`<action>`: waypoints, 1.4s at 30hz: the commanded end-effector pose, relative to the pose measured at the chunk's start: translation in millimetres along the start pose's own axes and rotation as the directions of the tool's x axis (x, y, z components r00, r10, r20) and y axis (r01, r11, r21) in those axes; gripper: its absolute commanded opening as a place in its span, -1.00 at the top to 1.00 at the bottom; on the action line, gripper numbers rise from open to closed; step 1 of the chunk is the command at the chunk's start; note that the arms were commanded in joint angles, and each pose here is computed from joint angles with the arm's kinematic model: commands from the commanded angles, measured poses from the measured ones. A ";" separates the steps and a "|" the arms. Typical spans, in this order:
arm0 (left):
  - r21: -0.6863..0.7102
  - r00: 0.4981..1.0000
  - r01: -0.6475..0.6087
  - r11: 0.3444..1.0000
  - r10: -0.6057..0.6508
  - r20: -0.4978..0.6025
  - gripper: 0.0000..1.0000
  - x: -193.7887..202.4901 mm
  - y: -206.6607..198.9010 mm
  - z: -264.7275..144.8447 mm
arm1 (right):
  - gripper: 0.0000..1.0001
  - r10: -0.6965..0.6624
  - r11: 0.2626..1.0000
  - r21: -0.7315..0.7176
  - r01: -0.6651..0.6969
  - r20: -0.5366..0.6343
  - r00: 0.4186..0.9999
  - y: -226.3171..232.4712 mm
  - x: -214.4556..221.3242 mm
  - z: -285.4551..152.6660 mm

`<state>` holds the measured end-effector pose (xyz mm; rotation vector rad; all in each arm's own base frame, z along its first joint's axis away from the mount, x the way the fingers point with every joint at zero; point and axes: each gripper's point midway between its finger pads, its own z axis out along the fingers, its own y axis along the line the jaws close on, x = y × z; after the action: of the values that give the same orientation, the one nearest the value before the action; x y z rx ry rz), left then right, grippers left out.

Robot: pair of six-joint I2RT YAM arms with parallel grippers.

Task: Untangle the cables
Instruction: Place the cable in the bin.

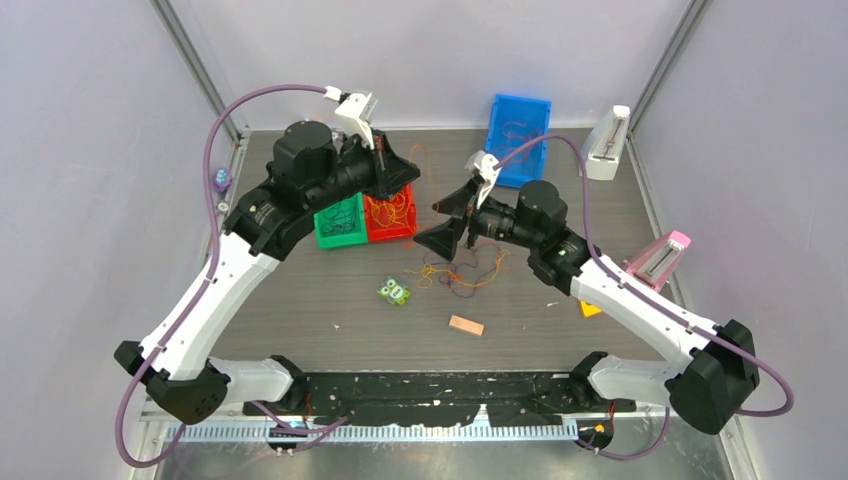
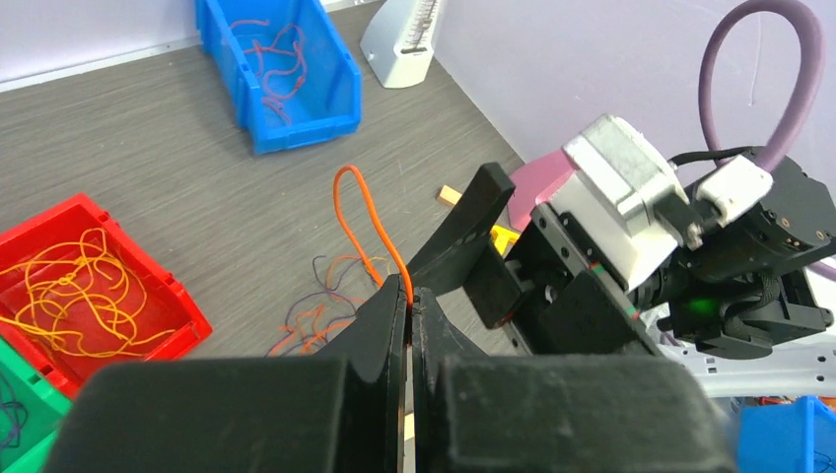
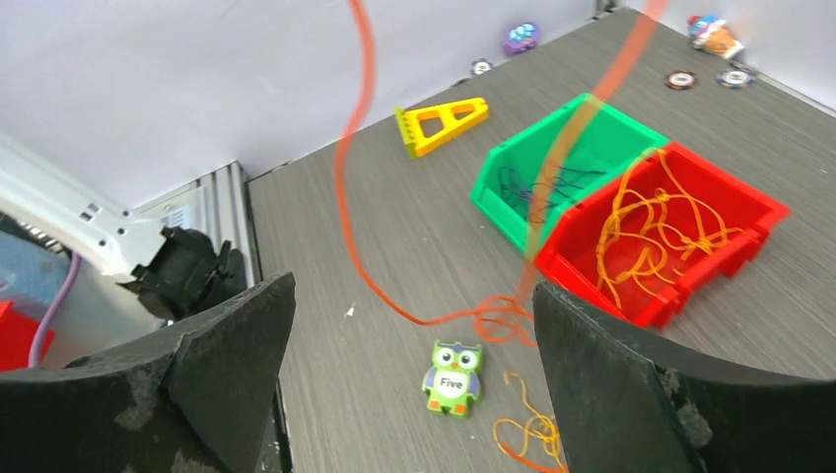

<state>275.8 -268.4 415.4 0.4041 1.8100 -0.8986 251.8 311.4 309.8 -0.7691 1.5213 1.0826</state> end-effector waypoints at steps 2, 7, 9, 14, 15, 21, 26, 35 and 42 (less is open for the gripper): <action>0.035 0.998 -0.007 0.999 0.005 0.067 1.00 -22.6 -13.4 -0.8 | -0.98 -0.077 0.994 -0.069 0.082 0.077 0.994 30.7 -28.3 15.7; 0.013 0.998 0.016 1.000 -0.017 0.066 1.00 -21.4 -10.4 1.4 | -0.50 -0.069 0.997 0.046 0.067 0.044 0.997 22.0 -19.7 30.9; -0.021 0.997 0.025 0.999 -0.023 0.067 1.00 -20.4 -4.2 1.7 | -0.02 -0.068 0.991 0.115 0.064 0.031 0.997 12.9 -20.3 34.7; -0.054 0.996 0.059 0.997 -0.056 0.070 1.00 -17.4 1.8 2.2 | 0.27 -0.060 0.967 0.251 0.046 0.047 0.997 -7.0 -23.2 36.5; -0.050 0.996 0.065 0.997 -0.061 0.068 1.00 -16.3 1.3 2.3 | 0.30 -0.060 0.964 0.263 0.045 0.051 0.997 -9.0 -23.8 37.4; -0.063 0.994 0.090 0.994 -0.086 0.065 1.00 -13.5 3.5 2.3 | 0.12 -0.059 0.969 0.241 0.048 0.040 0.997 -6.5 -20.2 48.1; -0.079 0.993 0.106 0.991 -0.101 0.064 1.00 -10.8 6.7 3.2 | 0.16 -0.050 0.973 0.227 0.041 0.034 0.998 -2.3 -16.1 57.1; -0.176 0.987 0.156 0.972 -0.146 0.072 0.51 7.0 40.7 -4.0 | 0.89 -0.017 0.971 0.239 0.008 0.033 0.999 -1.8 -12.8 49.2; -0.251 0.954 0.290 0.924 -0.301 -0.006 -0.79 48.5 97.6 -11.1 | 0.89 0.103 0.959 0.264 -0.105 0.020 0.994 -25.2 -11.1 17.5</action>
<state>313.0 -213.7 345.2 0.0270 2.0060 -0.8148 279.3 344.4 288.8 -0.5953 1.6893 0.8700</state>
